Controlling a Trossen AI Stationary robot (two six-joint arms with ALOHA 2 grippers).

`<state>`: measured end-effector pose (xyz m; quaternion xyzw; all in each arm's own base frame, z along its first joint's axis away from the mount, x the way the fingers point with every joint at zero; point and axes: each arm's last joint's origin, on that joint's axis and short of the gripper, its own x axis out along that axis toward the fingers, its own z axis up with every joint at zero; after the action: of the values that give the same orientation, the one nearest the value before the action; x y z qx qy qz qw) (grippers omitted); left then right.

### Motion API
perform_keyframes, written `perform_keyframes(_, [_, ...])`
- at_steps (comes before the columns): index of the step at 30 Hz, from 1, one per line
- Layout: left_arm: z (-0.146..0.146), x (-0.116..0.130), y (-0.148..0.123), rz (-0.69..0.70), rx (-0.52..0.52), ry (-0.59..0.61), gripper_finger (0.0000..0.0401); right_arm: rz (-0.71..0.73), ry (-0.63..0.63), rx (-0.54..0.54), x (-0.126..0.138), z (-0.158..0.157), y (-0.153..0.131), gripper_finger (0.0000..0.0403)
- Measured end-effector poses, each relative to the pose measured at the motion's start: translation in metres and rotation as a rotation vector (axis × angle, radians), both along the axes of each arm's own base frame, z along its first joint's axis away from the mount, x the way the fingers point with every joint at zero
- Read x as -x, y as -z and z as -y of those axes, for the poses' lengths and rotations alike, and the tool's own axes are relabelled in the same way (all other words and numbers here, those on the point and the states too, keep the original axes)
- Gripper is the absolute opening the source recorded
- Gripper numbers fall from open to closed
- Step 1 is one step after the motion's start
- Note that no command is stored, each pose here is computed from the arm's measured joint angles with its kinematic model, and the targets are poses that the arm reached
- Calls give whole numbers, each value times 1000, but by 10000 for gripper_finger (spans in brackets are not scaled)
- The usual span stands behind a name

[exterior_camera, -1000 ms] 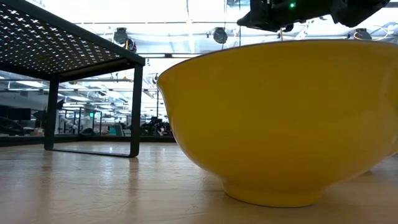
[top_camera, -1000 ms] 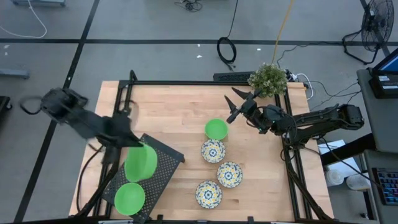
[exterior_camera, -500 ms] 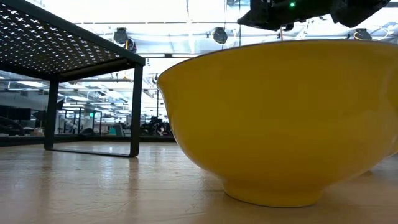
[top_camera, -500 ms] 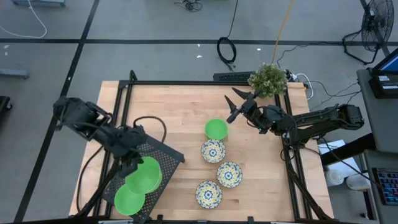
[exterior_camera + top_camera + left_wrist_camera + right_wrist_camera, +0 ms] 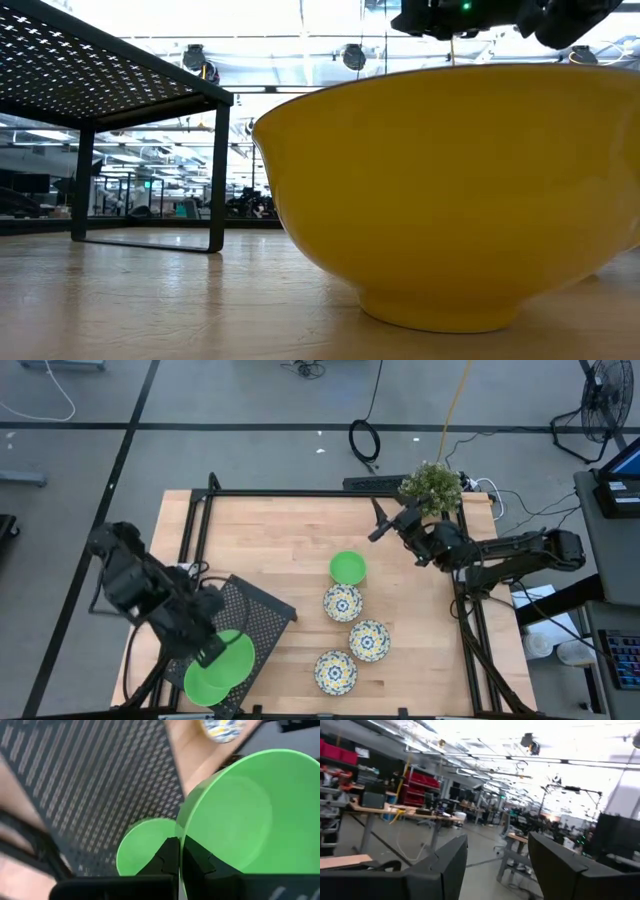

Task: Pick & Place Mini bowls
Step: Stack the bottom green bowl on the green bowl on the shelf

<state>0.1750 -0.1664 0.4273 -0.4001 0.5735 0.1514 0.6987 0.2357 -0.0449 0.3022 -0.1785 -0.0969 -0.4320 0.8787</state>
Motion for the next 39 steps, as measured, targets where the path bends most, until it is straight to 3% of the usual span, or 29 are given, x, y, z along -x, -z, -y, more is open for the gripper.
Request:
perform_keyframes(4, [13,8,17,-121,22,-96,3,21,-69,25,0,4,-1,196])
perform_keyframes(10, [25,20,27,-151,2,-194,3,78,-172,47,0,9,-5,196])
perform_keyframes(18, [43,41,42,-224,-7,-325,3,78,-176,54,1,12,-5,196])
perform_keyframes(22, [52,57,44,-193,-15,-367,3,60,-177,49,0,12,-3,196])
perform_keyframes(28, [66,70,48,-79,-69,-336,3,50,-181,36,-1,13,-2,196])
perform_keyframes(39, [95,73,73,-90,-169,-277,3,62,-193,16,-1,12,-1,196])
